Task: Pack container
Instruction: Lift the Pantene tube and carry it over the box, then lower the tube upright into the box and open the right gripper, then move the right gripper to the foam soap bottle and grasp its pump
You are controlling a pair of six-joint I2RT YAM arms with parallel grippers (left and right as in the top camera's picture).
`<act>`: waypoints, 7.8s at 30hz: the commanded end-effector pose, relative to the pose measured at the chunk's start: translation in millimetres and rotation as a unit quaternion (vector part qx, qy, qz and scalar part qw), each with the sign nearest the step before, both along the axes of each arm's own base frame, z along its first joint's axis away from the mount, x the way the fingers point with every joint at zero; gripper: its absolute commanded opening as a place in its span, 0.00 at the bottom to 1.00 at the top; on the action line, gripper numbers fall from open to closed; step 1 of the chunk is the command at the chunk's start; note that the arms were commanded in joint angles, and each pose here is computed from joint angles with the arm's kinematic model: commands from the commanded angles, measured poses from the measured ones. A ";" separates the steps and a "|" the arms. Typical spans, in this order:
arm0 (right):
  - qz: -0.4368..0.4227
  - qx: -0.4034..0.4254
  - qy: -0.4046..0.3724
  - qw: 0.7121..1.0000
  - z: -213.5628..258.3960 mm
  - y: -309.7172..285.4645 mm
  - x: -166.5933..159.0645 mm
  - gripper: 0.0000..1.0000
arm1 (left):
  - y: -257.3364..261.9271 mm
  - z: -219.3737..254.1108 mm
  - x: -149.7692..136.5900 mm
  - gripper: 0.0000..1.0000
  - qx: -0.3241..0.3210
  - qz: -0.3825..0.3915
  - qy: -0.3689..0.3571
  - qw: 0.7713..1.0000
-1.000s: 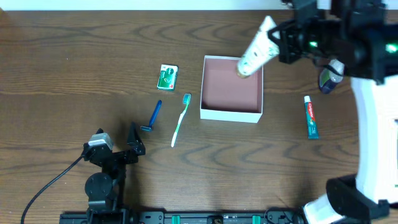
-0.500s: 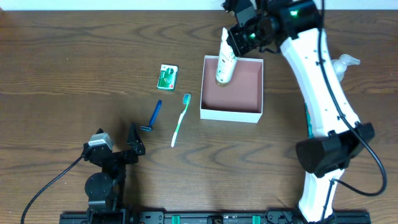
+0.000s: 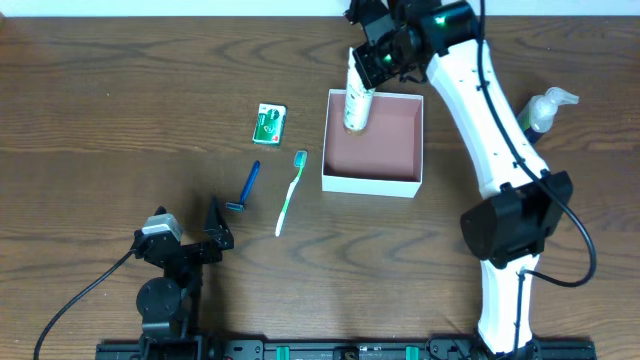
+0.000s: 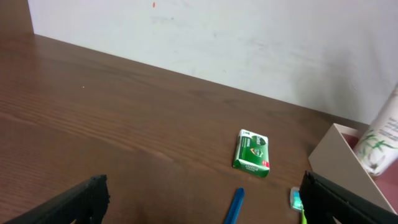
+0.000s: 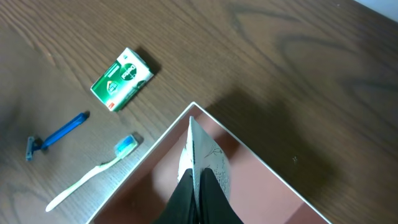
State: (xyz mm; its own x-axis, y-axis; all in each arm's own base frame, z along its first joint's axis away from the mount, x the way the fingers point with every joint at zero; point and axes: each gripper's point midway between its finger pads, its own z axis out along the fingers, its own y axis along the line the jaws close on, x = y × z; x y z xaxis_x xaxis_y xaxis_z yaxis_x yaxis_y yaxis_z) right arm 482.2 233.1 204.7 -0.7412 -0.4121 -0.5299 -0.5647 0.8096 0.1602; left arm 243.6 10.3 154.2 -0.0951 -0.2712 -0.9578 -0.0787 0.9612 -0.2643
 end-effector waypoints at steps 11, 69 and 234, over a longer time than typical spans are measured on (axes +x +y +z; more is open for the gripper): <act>0.010 -0.001 -0.017 1.000 0.2 25.5 -0.2 0.02 | 0.4 -17.1 0.1 0.98 0.002 0.000 0.021 1.000; 0.001 0.003 -0.048 0.999 21.4 20.6 6.2 0.73 | 0.4 -17.2 0.1 0.98 0.002 0.000 0.021 1.000; -0.870 0.157 0.187 0.427 -79.0 -374.7 -21.0 0.40 | 0.4 -17.2 0.1 0.98 0.002 0.000 0.021 1.000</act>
